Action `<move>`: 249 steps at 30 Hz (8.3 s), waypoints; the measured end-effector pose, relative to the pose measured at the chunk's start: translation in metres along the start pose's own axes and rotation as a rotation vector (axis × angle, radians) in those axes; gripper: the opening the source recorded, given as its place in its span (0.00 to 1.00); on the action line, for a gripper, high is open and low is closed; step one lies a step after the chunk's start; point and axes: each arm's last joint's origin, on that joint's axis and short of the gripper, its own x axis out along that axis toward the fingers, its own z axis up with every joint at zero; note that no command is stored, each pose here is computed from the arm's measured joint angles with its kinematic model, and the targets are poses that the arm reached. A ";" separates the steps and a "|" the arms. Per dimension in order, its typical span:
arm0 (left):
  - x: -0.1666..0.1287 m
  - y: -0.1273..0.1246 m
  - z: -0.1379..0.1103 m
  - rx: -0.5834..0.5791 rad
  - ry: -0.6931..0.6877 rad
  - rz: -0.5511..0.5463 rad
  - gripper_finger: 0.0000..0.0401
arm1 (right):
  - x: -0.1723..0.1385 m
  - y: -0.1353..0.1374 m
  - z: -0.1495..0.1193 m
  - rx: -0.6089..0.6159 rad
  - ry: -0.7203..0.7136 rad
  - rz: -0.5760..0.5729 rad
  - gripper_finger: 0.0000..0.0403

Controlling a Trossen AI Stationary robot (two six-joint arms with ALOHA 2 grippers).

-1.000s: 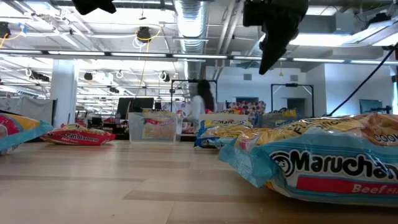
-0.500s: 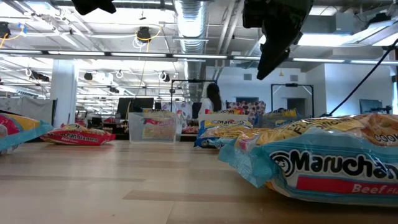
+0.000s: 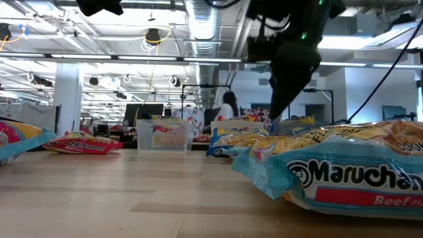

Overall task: Sort Maruchan noodles
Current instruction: Put the light blue noodle pack into the transparent bin

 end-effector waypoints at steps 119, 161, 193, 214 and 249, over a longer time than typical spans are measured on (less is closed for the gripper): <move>0.065 0.139 0.062 -0.677 -0.074 -0.102 0.45 | -0.065 -0.020 0.105 -0.543 -0.388 -0.466 0.01; 0.074 0.127 0.063 -0.587 -0.006 -0.285 0.28 | -0.071 -0.004 0.112 -0.519 -0.519 -0.423 0.01; 0.069 0.163 0.056 -0.057 -0.041 0.281 0.24 | -0.172 -0.048 0.070 -0.379 -0.557 -0.480 0.41; 0.124 0.259 0.031 0.006 0.186 0.436 0.24 | -0.194 -0.092 0.049 -0.219 -0.498 -0.535 0.40; 0.147 0.278 0.019 -0.033 0.268 0.575 0.51 | -0.185 -0.093 0.037 -0.217 -0.358 -0.505 0.40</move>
